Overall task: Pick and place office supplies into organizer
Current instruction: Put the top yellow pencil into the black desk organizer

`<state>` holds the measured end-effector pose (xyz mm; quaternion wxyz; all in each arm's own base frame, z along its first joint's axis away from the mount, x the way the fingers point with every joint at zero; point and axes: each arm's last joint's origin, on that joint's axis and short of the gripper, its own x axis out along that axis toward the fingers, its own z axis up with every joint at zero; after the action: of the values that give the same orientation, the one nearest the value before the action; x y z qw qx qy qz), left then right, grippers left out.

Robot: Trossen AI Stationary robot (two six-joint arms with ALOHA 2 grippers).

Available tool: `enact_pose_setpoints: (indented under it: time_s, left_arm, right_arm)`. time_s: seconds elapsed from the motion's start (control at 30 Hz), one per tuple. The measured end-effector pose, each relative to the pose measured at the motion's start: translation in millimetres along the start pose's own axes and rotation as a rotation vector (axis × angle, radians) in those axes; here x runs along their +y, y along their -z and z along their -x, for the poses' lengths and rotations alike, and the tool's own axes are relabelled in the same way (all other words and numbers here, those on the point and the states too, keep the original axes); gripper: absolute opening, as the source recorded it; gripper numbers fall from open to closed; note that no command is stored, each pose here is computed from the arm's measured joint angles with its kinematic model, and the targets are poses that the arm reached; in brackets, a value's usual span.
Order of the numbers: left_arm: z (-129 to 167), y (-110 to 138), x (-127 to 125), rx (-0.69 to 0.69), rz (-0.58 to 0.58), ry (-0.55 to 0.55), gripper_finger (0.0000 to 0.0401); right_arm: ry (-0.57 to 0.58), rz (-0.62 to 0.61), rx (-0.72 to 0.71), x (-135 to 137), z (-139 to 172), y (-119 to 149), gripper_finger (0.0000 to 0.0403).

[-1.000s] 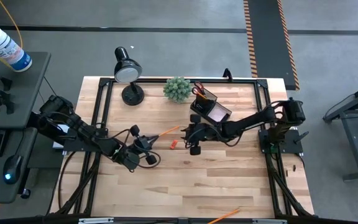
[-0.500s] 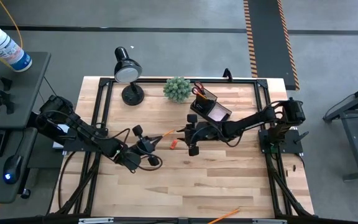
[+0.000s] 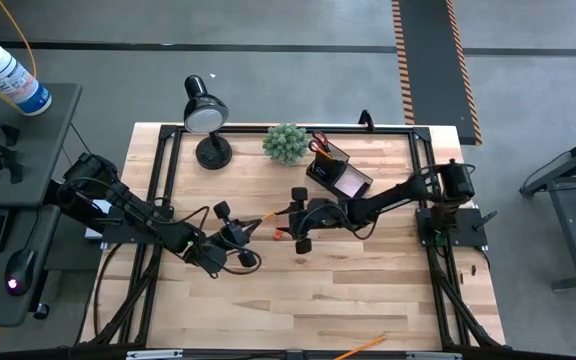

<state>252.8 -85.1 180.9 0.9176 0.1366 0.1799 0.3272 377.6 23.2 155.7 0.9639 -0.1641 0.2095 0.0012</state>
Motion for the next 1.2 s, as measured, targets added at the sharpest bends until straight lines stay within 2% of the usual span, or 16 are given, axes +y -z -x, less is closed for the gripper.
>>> enact_pose_setpoints:
  time_s: [0.17,0.23,0.33,0.4,0.43,0.47,0.57,0.6,0.87,0.97,1.07,1.2]
  left_arm:
    - [4.1,-3.9,0.7,-0.015,0.021,0.026,0.0000]
    - [10.9,-12.3,1.0,-0.040,0.018,0.040,0.0000]
    - [25.1,-33.4,4.2,-0.095,-0.011,0.037,0.0000]
    - [33.5,-47.1,6.9,-0.124,-0.044,0.027,0.0000]
    - [36.7,-52.4,7.7,-0.135,-0.062,0.027,0.0000]
    - [39.0,-56.2,8.3,-0.141,-0.080,0.024,0.0000]
    - [43.1,-64.1,8.0,-0.150,-0.127,0.015,0.0000]
    - [44.4,-65.2,7.7,-0.150,-0.142,0.012,0.0000]
    - [46.8,-65.5,6.6,-0.145,-0.154,0.019,0.0000]
    - [50.0,-63.5,6.2,-0.138,-0.185,-0.027,0.0000]
    - [53.7,-63.9,7.3,-0.138,-0.186,-0.062,0.0000]
    - [54.3,-63.8,7.0,-0.139,-0.192,-0.058,0.0000]
  right_arm:
    - [0.067,0.018,0.002,-3.3,-12.6,-10.4,0.0235]
    - [0.087,0.044,0.013,-4.6,-16.8,-14.4,0.0246]
    - [0.049,0.051,0.025,-7.4,-24.1,-20.2,0.0250]
    - [-0.012,0.040,0.032,-9.3,-29.5,-25.7,0.0234]
    - [-0.022,0.037,0.031,-9.9,-33.1,-29.1,0.0213]
    - [-0.012,0.034,0.044,-10.3,-36.2,-31.1,0.0183]
    - [0.028,0.067,0.063,-8.4,-44.3,-38.7,0.0049]
    - [0.033,0.100,0.060,-6.4,-45.5,-41.7,0.0027]
    - [0.129,0.195,0.027,5.5,-45.1,-61.3,0.0006]
    - [0.143,0.221,0.035,7.4,-44.6,-61.6,0.0005]
    - [0.075,0.180,0.047,10.0,-44.9,-58.2,0.0006]
    - [0.008,0.170,0.046,8.7,-45.6,-55.3,0.0014]
